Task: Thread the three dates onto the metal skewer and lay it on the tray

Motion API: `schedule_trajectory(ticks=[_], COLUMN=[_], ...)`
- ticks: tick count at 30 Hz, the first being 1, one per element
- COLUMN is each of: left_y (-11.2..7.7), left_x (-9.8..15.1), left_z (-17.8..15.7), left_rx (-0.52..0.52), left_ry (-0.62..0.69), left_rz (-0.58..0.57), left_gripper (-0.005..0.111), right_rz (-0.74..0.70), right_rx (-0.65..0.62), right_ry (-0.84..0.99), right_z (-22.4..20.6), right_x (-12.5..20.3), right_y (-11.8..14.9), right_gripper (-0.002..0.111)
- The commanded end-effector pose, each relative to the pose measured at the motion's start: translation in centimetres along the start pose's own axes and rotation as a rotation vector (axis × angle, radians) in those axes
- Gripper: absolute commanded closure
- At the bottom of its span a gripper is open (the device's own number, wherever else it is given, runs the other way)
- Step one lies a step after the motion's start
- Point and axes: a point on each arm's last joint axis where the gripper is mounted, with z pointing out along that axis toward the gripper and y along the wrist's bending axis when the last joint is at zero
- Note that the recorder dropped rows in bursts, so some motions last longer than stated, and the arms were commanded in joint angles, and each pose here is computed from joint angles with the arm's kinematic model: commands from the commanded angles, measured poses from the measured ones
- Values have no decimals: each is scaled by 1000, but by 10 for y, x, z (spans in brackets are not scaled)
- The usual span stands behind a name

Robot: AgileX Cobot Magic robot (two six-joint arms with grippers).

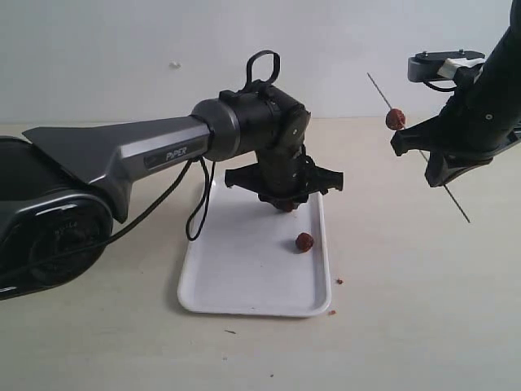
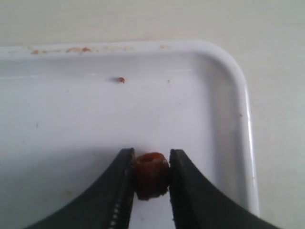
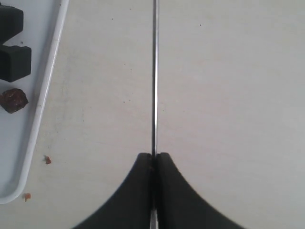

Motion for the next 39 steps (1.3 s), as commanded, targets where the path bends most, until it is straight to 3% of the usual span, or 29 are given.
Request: schedule_trajectory(ticks=[1,4,12,19,25,39], left_y=[2,6,9,19,20,11], left_x=[-6,-10,-24,-33,-37,-44], left_z=[-16,-25,-54,-60,-60,-61], left_rx=[-13,-16,8,15,38,154], left_ry=[-2,-3,-54,-77,-108,-172], left_rz=[30,33,15,-53,-94,-280], left_gripper=[79,79,79,79,79,79], right_rz=[-4,-6,-62,-69,-128,-120], right_rx=[-2,-17,-196,-230,-412,-420], right_ry=[2,41,168,260,293,272], right_z=[-2,-2,4,16,21,22], right_x=[-1,3,21,40,53,50], right_y=[-1,0,15,17,31,32], right_gripper=[108,108,108,108,108,108])
